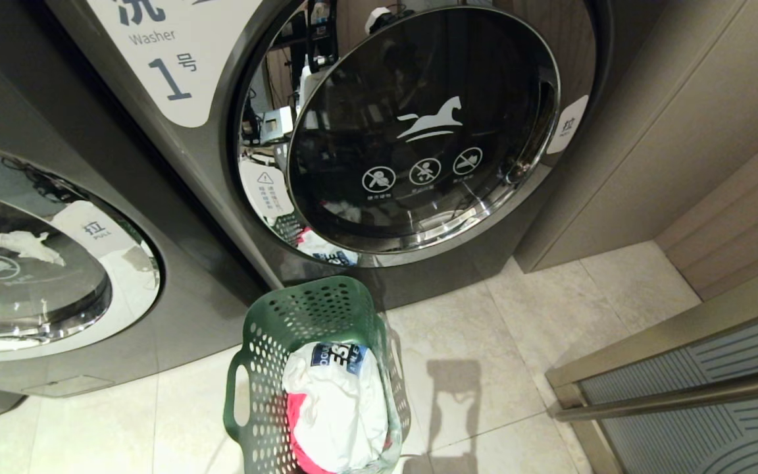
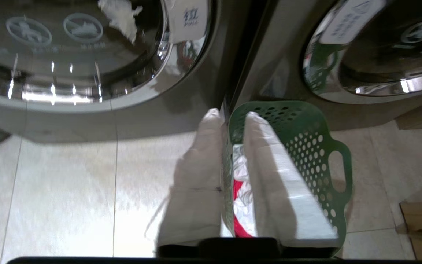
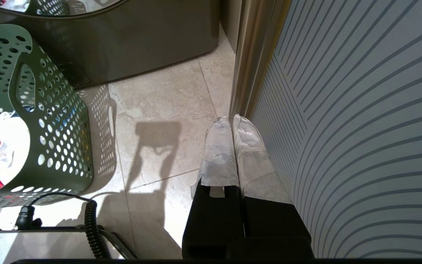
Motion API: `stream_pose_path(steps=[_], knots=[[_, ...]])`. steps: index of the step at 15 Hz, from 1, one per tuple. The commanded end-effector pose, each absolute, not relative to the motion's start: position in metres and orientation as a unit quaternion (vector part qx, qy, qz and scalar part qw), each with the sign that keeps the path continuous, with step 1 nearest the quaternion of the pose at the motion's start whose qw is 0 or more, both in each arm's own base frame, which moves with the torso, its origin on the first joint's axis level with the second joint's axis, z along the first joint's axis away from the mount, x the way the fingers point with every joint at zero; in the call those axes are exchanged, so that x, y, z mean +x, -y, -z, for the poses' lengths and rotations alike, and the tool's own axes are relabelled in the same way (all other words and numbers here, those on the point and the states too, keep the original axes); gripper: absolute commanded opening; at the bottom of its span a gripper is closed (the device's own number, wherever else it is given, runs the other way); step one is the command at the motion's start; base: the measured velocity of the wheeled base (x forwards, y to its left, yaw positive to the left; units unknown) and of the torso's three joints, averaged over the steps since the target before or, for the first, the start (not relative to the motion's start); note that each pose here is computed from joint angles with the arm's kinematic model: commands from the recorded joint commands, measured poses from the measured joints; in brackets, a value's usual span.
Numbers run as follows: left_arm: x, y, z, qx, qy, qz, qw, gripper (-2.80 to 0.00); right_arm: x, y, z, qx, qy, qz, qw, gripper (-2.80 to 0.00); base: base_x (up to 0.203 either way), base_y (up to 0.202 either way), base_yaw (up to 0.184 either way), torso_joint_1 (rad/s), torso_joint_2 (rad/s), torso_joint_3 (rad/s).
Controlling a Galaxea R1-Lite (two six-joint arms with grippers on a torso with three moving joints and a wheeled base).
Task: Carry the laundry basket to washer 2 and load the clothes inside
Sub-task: Open the lid of the washing machine
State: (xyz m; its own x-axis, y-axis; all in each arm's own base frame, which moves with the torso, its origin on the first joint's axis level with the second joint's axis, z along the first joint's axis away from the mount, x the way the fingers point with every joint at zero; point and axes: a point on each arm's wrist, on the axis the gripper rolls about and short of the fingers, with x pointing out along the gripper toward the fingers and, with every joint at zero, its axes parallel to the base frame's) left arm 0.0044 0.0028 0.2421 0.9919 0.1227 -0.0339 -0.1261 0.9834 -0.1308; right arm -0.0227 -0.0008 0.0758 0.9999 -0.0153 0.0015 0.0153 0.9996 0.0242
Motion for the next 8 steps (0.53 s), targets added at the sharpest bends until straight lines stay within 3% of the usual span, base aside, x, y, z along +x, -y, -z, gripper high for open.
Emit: stream_pose_path(steps=[1, 5, 8], knots=[[0.082, -0.005, -0.236, -0.083, -0.126, -0.098, 0.984, 0.00, -0.023, 0.001, -0.076, 0.012, 0.002, 0.008, 1.000, -2.80, 0.000, 0.000, 0.000, 0.000, 0.00, 0.000], [0.167, -0.028, -0.210, -0.114, -0.161, -0.162, 0.967, 0.00, -0.023, 0.001, -0.076, 0.012, 0.001, 0.007, 1.000, -2.80, 0.000, 0.000, 0.000, 0.000, 0.00, 0.000], [0.192, -0.042, -0.182, -0.150, -0.170, -0.074, 0.971, 0.00, -0.023, 0.001, -0.076, 0.012, 0.001, 0.008, 1.000, -2.80, 0.000, 0.000, 0.000, 0.000, 0.00, 0.000]])
